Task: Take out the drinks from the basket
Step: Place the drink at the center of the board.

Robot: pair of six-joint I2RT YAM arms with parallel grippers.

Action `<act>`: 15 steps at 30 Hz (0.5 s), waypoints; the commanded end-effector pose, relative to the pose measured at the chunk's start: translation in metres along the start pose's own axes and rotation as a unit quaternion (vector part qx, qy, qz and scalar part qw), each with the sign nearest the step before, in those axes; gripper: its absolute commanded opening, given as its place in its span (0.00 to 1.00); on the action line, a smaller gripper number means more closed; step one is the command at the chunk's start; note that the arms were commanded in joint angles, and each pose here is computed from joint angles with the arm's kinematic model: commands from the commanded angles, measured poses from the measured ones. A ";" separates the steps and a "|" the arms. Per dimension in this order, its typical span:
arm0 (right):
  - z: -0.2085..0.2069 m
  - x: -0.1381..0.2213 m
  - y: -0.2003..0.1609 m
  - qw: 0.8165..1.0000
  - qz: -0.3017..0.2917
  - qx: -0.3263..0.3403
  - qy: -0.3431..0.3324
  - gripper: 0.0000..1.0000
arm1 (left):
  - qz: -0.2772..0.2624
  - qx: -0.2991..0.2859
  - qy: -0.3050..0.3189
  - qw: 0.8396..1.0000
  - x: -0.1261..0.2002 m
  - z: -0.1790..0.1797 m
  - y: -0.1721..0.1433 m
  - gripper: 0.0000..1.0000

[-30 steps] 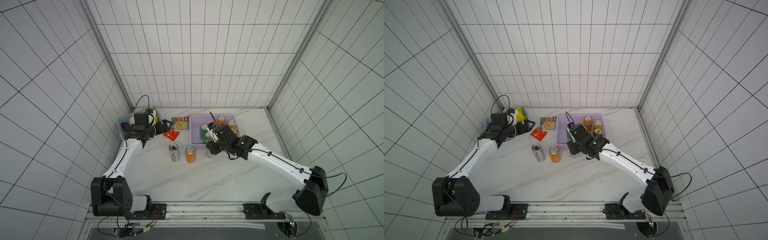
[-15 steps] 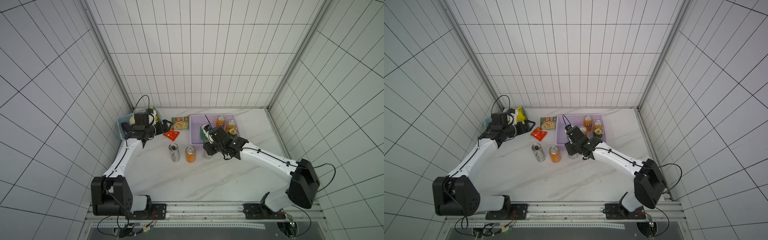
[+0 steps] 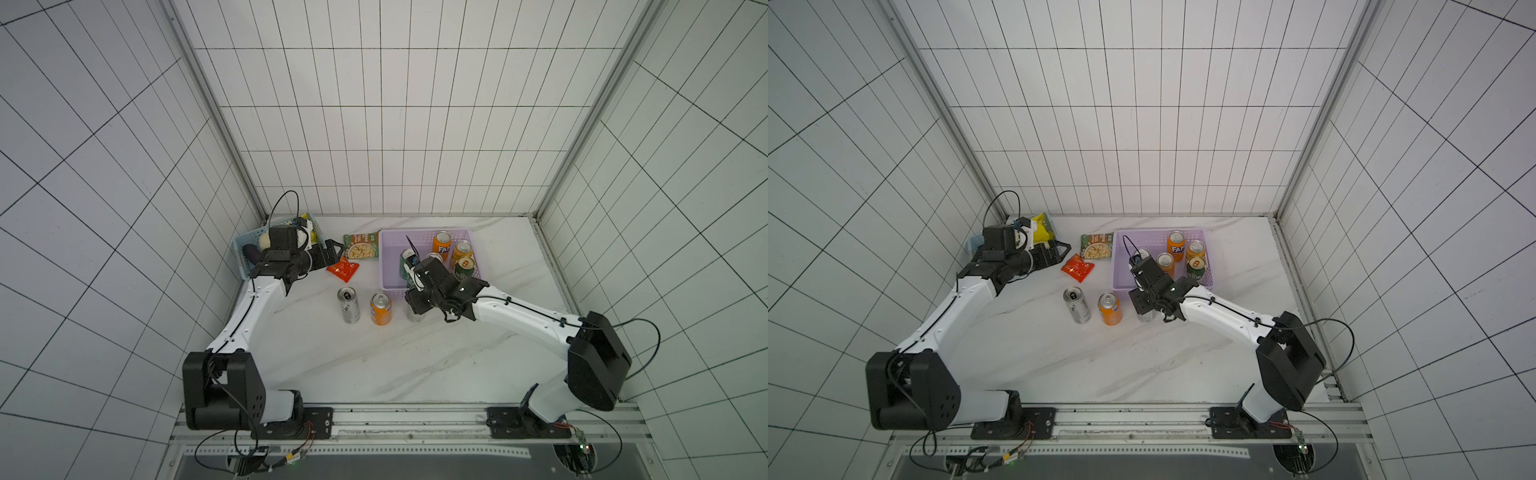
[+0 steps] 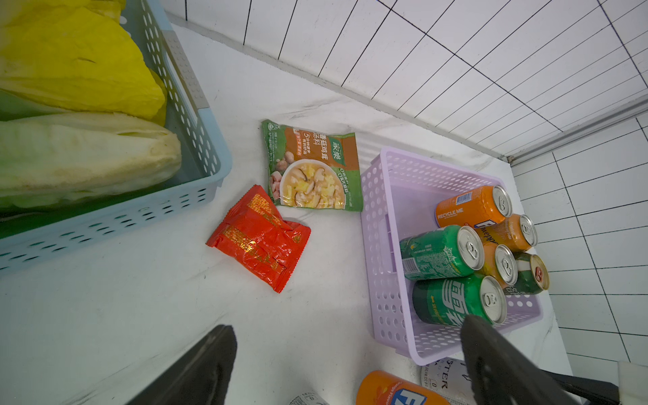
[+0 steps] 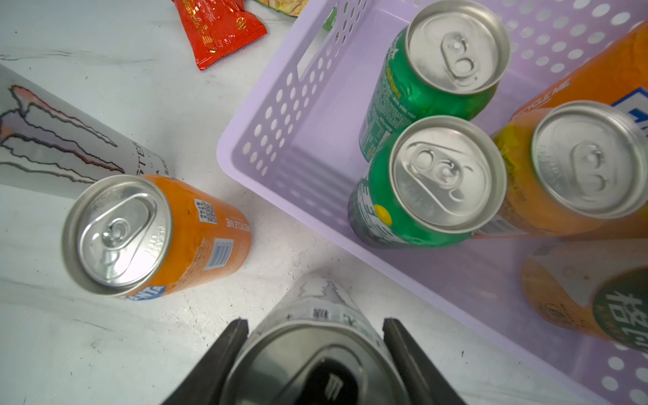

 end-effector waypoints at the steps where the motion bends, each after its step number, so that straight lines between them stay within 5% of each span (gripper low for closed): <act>1: 0.002 -0.001 0.002 1.000 -0.027 -0.010 -0.002 0.43 | -0.011 -0.005 -0.006 1.000 0.002 -0.002 0.008 0.98; 15: -0.002 0.011 -0.001 1.000 -0.028 -0.014 -0.006 0.61 | -0.013 -0.004 -0.006 1.000 0.003 -0.001 0.009 0.98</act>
Point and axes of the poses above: each gripper's point midway between its finger pads, its own x axis back along the fingers, its own z axis along the line the jaws close on, y = z × x, the point moved 9 cm from there along x, back along the fingers, and after that the axes turned 3 degrees about -x, right-handed, at the moved point
